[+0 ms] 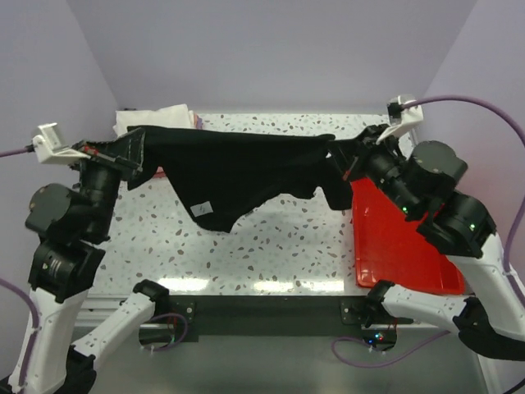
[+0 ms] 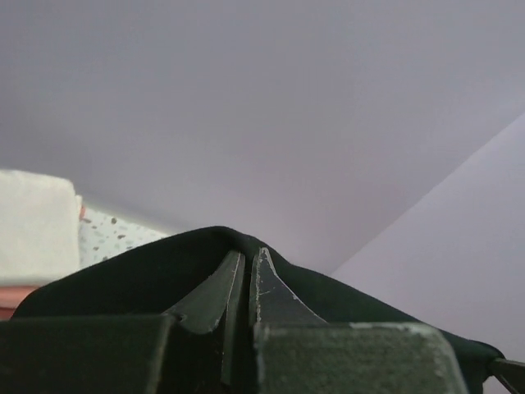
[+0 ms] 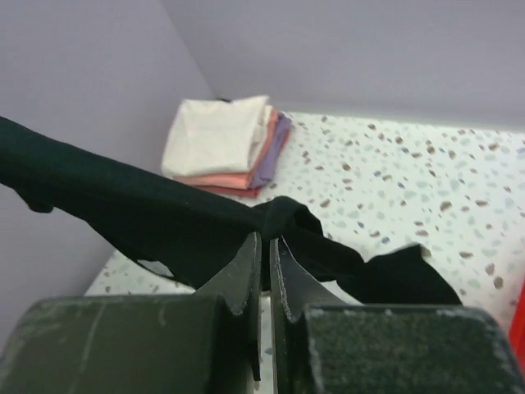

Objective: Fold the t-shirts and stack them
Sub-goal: Flatten the tshirt out

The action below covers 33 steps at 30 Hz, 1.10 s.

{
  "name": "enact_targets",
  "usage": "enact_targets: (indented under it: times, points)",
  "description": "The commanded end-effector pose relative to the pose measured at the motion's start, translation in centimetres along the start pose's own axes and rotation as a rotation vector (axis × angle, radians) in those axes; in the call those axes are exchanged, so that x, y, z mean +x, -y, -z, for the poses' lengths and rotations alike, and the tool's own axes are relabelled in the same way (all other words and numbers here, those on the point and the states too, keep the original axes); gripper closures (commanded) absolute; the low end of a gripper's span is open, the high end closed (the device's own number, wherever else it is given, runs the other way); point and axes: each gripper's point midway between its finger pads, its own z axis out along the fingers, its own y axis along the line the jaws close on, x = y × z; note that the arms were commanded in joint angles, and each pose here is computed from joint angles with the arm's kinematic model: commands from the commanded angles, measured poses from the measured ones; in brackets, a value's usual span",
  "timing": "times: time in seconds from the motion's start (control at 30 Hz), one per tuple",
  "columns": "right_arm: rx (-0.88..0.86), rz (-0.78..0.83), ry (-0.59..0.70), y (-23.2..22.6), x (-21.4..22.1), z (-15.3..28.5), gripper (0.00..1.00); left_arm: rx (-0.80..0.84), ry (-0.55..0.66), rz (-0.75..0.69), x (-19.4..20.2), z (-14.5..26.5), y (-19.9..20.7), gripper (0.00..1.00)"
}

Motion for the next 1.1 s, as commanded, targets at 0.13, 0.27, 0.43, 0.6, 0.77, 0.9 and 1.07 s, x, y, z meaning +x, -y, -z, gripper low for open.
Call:
enact_targets:
  times: [0.13,0.27,0.43,0.6,0.77,0.9,1.07]
  points:
    - [-0.27,-0.017,0.059,-4.1,-4.0,5.2,1.0,0.256,0.146,0.04,-6.8,5.8,5.2,1.0]
    - [-0.318,-0.019,0.06,-4.7,-4.7,6.8,1.0,0.306,0.155,0.061,-8.8,8.6,6.3,1.0]
    - [-0.316,-0.054,0.068,-4.2,-4.9,8.4,1.0,0.337,0.132,0.075,-9.0,10.2,6.7,1.0]
    - [-0.252,-0.041,0.012,-3.4,-3.2,6.6,1.0,0.229,0.098,0.076,-7.2,8.0,4.8,1.0]
    - [0.0,0.053,-0.107,-0.6,0.9,-0.9,1.0,-0.16,-0.037,-0.01,0.4,1.8,-3.3,1.0]
    - [0.017,0.013,-0.31,2.9,6.8,-9.2,1.0,-0.568,-0.126,-0.13,7.5,-1.3,-12.4,1.0]
    - [0.102,0.073,-0.405,8.7,9.9,-20.6,0.95,-0.739,-0.388,-0.169,15.5,-6.0,-20.6,0.85]
